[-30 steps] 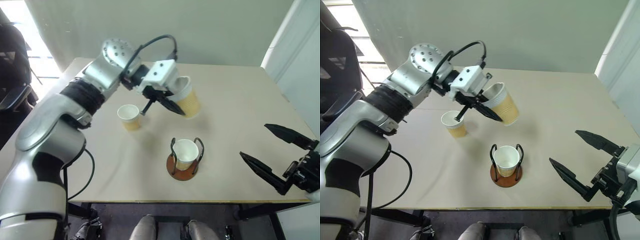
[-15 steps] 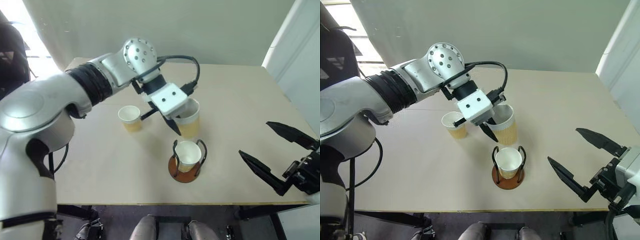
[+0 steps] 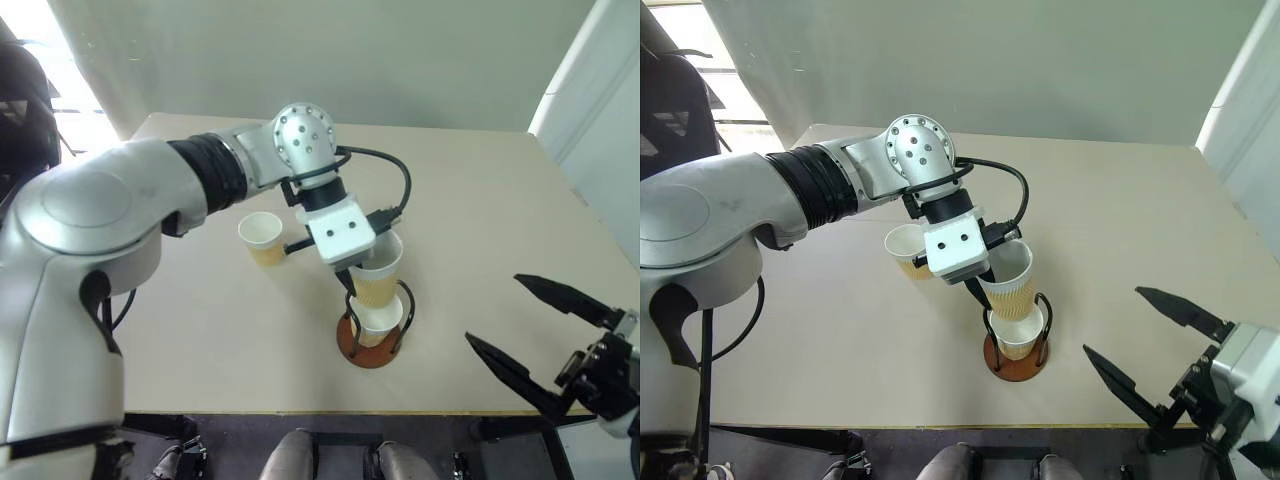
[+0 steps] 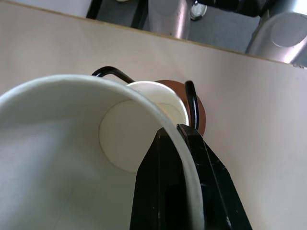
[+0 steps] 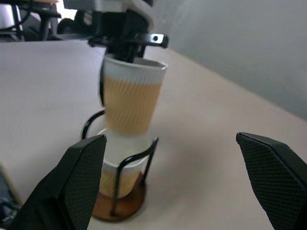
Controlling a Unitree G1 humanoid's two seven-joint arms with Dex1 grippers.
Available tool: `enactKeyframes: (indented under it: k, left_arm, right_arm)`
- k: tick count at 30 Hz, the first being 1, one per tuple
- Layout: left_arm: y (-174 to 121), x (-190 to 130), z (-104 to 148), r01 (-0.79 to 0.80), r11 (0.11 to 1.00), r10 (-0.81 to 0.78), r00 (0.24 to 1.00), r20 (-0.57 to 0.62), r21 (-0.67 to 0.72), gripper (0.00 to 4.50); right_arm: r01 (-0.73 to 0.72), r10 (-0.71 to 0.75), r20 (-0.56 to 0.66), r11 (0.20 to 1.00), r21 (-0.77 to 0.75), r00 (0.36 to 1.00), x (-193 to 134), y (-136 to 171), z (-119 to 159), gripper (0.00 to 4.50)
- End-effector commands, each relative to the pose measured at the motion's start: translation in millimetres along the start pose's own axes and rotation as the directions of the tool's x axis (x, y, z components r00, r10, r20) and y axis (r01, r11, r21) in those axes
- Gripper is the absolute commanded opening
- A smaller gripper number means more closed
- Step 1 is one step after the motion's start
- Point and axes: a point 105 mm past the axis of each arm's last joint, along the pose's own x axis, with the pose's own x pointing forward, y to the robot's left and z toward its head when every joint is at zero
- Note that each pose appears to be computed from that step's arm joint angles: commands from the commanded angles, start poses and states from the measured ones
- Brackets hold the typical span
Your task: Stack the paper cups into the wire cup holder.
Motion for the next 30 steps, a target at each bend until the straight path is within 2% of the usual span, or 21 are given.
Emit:
enactKeyframes:
  k: [1,18,30]
  left_arm:
    - [5.6,-8.3,6.4,0.018,0.999,-0.017,1.0,-0.019,0.052,0.04]
    - [2.8,-1.4,5.8,0.08,0.993,-0.078,0.996,-0.035,0.085,0.04]
    - [5.3,8.9,5.1,0.071,0.991,-0.072,0.997,0.0,0.111,0.04]
  right_arm:
    - [-0.006,0.008,0.061,0.999,-0.044,0.998,-3.1,7.0,12.5,4.5]
    - [0.045,-0.04,0.1,0.998,-0.05,0.994,0.2,12.9,18.7,4.5]
    - [0.069,-0.064,0.096,0.996,-0.051,0.993,-6.4,16.3,19.6,4.5]
